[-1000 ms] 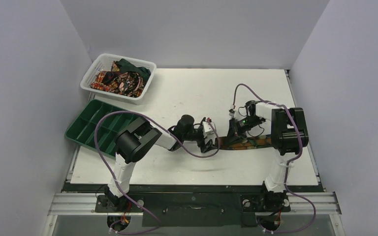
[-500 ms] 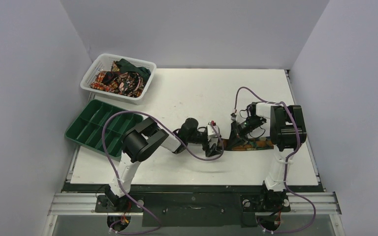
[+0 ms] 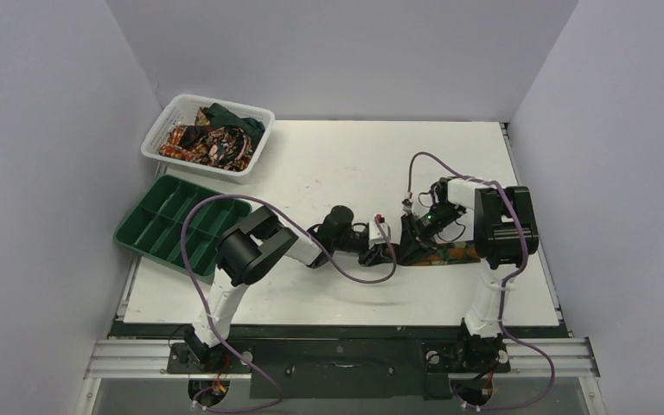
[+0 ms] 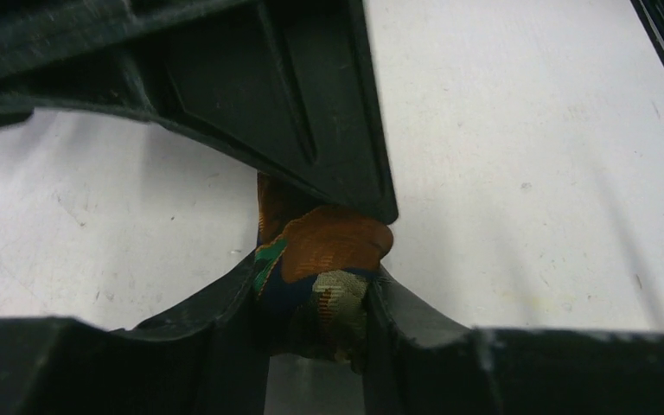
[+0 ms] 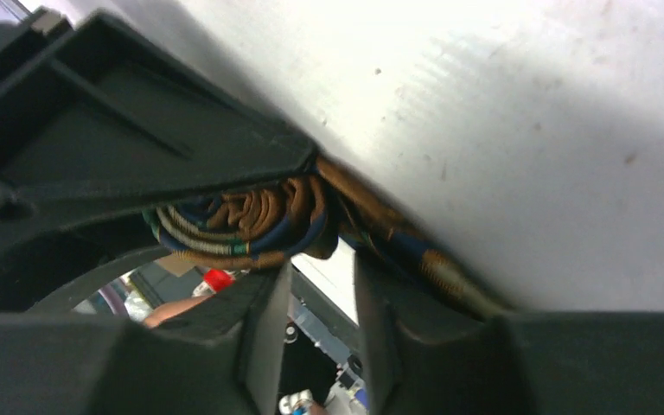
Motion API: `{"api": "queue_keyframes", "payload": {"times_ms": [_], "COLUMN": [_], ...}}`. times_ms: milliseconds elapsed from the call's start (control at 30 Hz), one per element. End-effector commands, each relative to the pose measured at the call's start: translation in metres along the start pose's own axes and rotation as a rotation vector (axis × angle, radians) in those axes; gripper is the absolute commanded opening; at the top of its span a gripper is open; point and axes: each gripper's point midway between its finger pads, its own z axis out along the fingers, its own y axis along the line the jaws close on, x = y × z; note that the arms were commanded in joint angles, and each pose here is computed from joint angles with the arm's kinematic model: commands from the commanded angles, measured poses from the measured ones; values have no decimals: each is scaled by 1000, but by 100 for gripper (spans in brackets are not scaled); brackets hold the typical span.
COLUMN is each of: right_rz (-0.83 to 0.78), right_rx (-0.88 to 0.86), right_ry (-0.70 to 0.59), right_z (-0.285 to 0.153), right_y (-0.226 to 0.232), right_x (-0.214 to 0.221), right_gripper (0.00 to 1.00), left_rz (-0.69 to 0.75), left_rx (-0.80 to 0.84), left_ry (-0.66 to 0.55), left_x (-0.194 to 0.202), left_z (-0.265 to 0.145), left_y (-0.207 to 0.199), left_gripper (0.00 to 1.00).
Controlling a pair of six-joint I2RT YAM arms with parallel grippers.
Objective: Roll the ties
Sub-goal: Roll the tie at the center of the board.
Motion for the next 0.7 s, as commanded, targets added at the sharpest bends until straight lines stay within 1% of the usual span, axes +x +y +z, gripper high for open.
{"api": "queue_keyframes", "payload": {"times_ms": [0, 67, 133, 300, 400, 467, 500, 533, 567, 600, 633, 667], "right_rz": [-177, -194, -192, -183, -159, -159, -157, -156, -145, -147, -148, -145], "right_rx": [70, 46, 21, 2, 31, 57, 80, 93, 116, 133, 159, 172], "right_ry": [-151, -191, -217, -208, -202, -186, -176, -173, -171, -169, -167, -161], "right_z": [-30, -40, -43, -27, -14, -6, -3, -3, -3, -3, -5, -5], "right_y": [9, 23, 35, 46, 37, 28, 20, 16, 8, 2, -8, -13], "right_x": [-22, -22, -23, -29, -36, -38, -39, -39, -39, -38, -37, -35], "right_gripper": [47, 57, 59, 59, 56, 47, 35, 29, 11, 4, 0, 0], "left_rz": [-120, -147, -173, -230, -249, -263, -268, -269, -267, -266, -260, -256], "left_rx": [-18, -21, -24, -32, -33, -33, -32, -30, -29, -21, -22, -28], "left_ry": [125, 151, 173, 203, 210, 216, 218, 218, 216, 214, 206, 197], "left_x": [33, 37, 41, 46, 46, 47, 47, 46, 45, 45, 43, 42], "left_z": [-14, -17, -19, -21, -21, -21, -21, -21, -22, -22, -23, -24], "left_y": [1, -1, -4, -5, -6, -5, -6, -6, -5, -7, -7, -4], "left_gripper": [18, 16, 16, 15, 15, 16, 16, 16, 17, 21, 25, 38]}}
